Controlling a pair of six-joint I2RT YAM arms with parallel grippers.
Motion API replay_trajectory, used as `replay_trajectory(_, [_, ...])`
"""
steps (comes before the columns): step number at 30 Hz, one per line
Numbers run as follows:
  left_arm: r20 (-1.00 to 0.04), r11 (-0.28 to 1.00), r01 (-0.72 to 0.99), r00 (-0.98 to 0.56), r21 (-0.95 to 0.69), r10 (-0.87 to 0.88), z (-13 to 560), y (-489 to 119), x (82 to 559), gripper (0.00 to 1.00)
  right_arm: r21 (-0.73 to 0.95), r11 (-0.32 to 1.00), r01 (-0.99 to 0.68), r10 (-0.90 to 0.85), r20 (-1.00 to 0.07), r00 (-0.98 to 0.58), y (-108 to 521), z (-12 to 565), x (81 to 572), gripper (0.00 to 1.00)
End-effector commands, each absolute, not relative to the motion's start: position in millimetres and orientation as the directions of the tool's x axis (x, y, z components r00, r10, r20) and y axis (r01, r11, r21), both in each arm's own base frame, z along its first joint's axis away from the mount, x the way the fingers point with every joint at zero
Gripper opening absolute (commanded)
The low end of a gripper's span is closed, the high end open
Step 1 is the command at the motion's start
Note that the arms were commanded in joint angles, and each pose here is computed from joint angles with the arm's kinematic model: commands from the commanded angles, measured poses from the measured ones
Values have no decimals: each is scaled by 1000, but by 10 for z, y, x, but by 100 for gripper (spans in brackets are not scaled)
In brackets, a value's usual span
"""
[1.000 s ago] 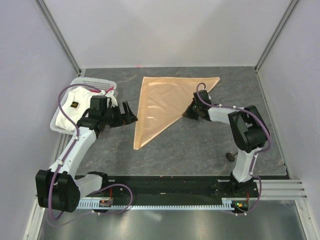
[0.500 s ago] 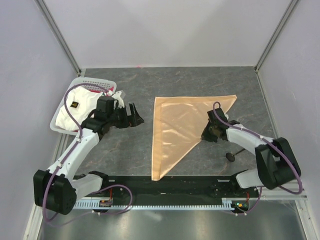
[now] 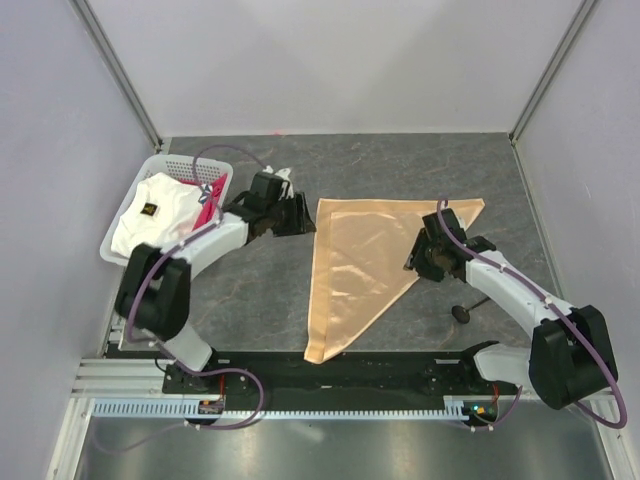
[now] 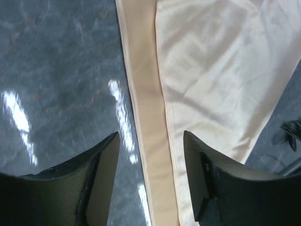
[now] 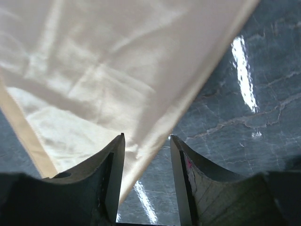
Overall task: Fold the napkin, place the utensils inside, and roll it up
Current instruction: Fold the napkin
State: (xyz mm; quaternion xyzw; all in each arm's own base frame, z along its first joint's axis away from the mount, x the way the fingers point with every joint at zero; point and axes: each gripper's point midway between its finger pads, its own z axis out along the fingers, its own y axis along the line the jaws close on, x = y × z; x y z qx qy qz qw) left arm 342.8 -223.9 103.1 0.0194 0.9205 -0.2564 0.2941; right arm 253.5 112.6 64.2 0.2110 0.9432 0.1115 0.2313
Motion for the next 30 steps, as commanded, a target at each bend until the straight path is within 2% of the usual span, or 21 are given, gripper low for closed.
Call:
replay_trajectory(1, [-656, 845, 327, -754, -424, -38, 1098, -2602, 4027, 53, 333, 902, 274, 413, -482, -773, 1162, 1007, 2786, 52])
replay_trajectory(5, [-685, 817, 414, -728, -402, 31, 1069, -2874, 4342, 51, 341, 906, 252, 401, -495, -771, 1197, 1068, 2864, 51])
replay_trajectory(13, [-652, 832, 446, -745, -329, 141, 676, -3051, 4588, 46, 370, 899, 234, 396, -461, -794, 1298, 960, 2908, 50])
replay_trajectory(30, [-610, 860, 419, -774, -291, 171, 344, -3098, 4559, 40, 410, 883, 229, 406, -420, -812, 1364, 858, 2846, 50])
